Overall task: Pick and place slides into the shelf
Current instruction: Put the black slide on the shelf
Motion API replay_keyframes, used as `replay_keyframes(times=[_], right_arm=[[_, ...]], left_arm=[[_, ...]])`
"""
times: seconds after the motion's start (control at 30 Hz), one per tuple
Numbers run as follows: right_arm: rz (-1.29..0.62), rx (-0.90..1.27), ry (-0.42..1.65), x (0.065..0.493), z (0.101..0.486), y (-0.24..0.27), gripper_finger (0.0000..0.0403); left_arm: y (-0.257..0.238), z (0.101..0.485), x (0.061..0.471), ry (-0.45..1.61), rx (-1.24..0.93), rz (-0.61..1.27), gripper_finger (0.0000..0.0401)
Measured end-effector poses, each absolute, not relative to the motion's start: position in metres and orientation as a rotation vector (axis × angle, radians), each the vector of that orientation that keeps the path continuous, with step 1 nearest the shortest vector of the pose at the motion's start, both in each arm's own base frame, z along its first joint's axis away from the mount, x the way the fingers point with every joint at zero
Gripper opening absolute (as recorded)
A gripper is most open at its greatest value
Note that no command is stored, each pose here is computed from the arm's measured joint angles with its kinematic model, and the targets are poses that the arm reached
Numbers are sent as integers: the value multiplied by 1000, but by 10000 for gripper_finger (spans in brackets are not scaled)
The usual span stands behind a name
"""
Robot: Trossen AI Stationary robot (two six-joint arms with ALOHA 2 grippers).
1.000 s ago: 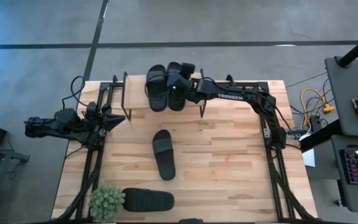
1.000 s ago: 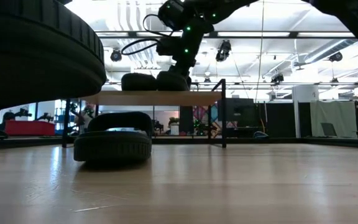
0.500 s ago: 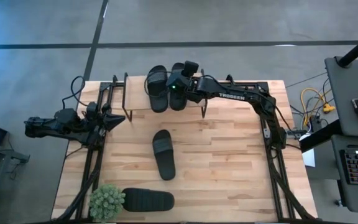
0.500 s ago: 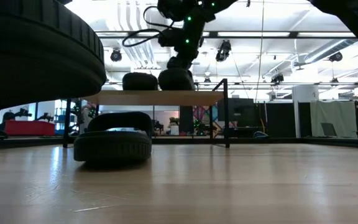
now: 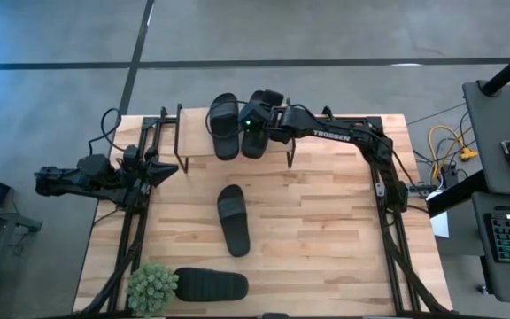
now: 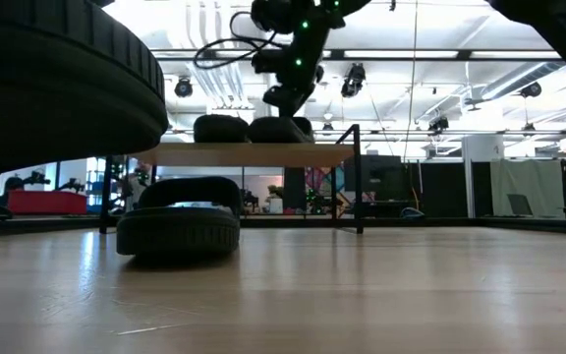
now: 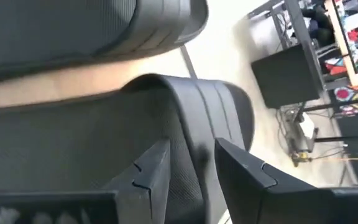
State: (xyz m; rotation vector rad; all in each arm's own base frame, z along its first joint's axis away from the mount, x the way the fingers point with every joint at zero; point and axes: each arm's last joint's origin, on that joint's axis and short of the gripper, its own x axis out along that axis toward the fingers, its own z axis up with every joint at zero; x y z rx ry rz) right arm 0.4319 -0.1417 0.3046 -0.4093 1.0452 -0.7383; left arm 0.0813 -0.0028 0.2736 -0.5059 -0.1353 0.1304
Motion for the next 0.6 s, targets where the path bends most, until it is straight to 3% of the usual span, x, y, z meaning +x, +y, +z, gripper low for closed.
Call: replay_keyframes(times=[0.6], right_arm=[[-640, -617, 1005, 451, 295, -148, 118]], left_arm=[[-3, 274, 81, -134, -506, 130, 10]])
